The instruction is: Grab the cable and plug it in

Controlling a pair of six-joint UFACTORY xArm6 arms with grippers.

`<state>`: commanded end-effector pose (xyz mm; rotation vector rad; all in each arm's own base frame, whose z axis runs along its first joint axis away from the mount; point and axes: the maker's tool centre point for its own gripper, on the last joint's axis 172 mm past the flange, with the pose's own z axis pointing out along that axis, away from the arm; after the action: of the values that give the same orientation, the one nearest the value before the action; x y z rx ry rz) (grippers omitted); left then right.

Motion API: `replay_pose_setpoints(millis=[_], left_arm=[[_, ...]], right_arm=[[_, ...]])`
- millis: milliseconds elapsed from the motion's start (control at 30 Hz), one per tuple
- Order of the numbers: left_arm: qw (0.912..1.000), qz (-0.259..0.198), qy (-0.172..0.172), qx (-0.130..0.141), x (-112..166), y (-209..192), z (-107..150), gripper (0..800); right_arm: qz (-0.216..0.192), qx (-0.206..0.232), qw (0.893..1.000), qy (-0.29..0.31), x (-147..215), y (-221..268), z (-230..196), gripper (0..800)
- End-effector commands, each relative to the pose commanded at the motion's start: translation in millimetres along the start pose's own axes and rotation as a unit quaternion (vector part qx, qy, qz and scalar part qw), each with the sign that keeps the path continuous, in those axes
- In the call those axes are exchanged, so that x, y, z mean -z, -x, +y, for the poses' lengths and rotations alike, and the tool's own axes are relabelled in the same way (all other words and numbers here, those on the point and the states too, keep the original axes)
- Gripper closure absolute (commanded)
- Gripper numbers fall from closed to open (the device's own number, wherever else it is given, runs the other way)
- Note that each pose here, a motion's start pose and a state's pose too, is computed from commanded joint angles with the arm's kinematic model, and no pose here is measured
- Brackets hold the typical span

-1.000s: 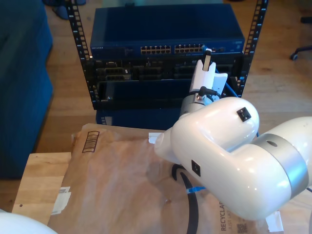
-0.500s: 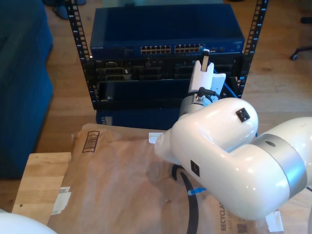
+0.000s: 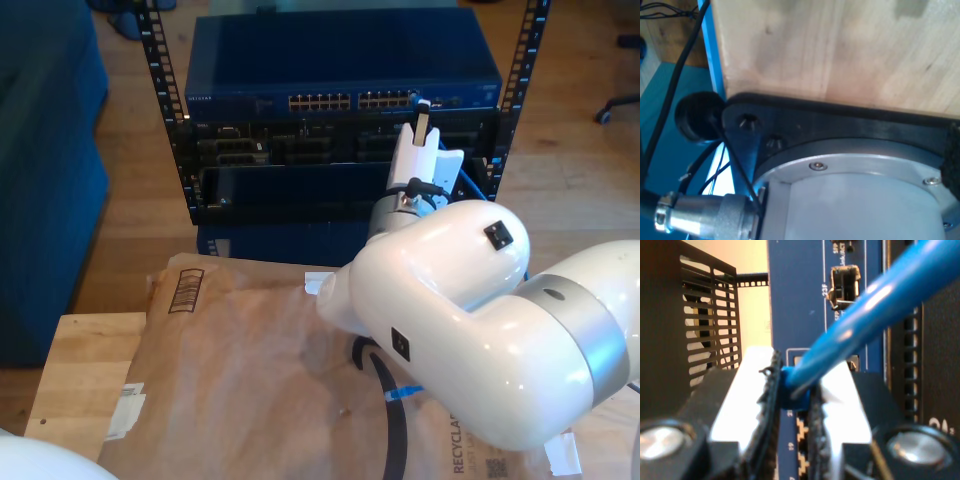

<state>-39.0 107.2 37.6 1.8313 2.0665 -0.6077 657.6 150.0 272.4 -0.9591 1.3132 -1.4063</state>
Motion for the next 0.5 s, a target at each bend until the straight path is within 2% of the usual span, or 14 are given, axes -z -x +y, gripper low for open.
replay_pose_setpoints(millis=[500], left_arm=[[1.0000, 0.000, 0.000, 0.000, 0.0, 0.0, 0.0, 0]], right_arm=[[-0.010, 0.002, 1.000, -0.005, -3.7, 7.6, 2.5, 800]])
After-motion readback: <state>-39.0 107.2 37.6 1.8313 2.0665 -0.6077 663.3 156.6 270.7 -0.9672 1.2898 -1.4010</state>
